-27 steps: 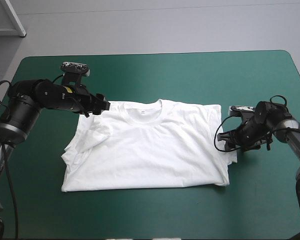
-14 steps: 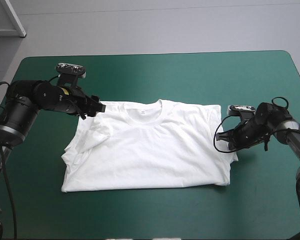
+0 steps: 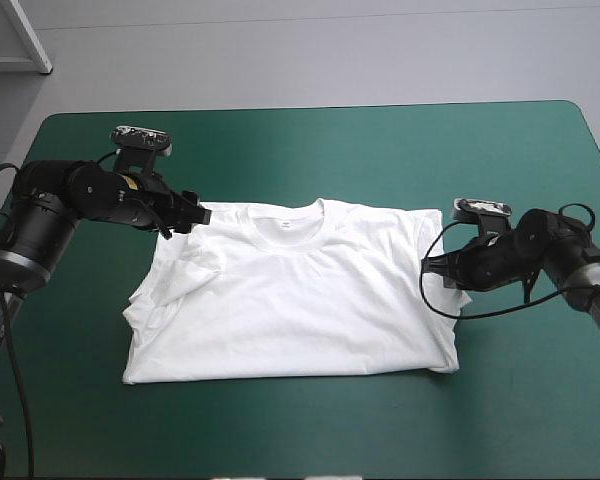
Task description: Fold the cloth
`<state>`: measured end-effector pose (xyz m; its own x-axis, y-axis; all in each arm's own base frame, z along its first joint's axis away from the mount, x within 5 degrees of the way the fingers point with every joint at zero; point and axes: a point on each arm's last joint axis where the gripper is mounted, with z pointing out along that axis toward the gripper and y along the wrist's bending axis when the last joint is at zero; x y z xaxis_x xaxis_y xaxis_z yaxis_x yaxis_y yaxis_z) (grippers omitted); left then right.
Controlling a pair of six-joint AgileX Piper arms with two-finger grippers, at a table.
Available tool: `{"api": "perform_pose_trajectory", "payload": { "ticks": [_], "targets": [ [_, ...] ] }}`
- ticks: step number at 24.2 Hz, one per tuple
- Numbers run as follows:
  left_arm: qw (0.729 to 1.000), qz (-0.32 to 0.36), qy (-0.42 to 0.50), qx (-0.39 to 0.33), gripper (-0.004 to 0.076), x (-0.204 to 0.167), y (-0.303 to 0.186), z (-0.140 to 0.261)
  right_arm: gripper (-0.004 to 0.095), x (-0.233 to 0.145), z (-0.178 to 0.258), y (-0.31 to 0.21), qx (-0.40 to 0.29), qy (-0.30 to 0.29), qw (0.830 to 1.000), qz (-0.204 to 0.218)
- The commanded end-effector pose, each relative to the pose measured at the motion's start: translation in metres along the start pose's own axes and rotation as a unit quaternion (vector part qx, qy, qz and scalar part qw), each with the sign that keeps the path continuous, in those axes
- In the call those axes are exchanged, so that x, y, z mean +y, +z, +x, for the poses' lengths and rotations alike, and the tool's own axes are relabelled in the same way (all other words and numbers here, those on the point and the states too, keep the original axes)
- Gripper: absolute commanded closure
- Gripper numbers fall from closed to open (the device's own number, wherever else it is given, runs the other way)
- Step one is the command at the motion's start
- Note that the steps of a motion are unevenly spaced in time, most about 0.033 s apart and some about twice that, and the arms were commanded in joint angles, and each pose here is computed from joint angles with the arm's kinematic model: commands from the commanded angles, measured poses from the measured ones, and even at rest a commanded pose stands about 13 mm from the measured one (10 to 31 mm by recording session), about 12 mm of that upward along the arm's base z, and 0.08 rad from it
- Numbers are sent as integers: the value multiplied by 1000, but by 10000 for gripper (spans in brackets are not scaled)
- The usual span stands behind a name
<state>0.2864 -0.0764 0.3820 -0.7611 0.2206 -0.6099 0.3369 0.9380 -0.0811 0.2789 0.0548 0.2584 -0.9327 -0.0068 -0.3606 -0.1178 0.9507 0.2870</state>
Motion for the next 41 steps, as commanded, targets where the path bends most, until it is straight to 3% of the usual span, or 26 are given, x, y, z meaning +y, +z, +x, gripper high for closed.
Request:
{"api": "perform_pose_trajectory", "payload": {
  "ticks": [1, 5, 10, 12, 16, 17, 24, 27, 32, 41],
  "targets": [
    [998, 2, 0, -62, 230, -5, -23, -10, 926, 32, -2, -14, -40, -27, 998, -40],
    [998, 2, 1, -62, 230, -5, -23, -10, 926, 75, 7, 1, -34, -83, 994, -70],
    [999, 3, 1, -55, 230, -5, -23, -9, 911, 86, 11, 32, 8, -102, 993, -61],
    [999, 3, 1, -53, 230, -5, -23, -9, 744, 85, 11, 38, 18, -107, 992, -61],
    [999, -1, 3, -52, 230, -4, -23, -8, 278, 90, 11, 27, 8, -112, 991, -79],
    [999, -6, 6, -52, 230, -3, -23, -8, 239, 91, 11, 21, 1, -116, 990, -81],
    [999, -19, 18, 22, 230, -1, -27, 3, 246, 97, 3, -32, -51, -138, 987, -67],
    [996, -34, 16, 85, 230, 2, -30, 14, 271, 93, 7, -55, -35, -154, 987, -31],
    [992, -53, -14, 113, 230, 4, -26, 32, 350, 74, 34, -79, 57, -157, 984, 55],
    [976, -86, -33, 195, 230, 8, -14, 118, 386, 63, 61, -98, 31, -152, 986, 66]
  ]
}}
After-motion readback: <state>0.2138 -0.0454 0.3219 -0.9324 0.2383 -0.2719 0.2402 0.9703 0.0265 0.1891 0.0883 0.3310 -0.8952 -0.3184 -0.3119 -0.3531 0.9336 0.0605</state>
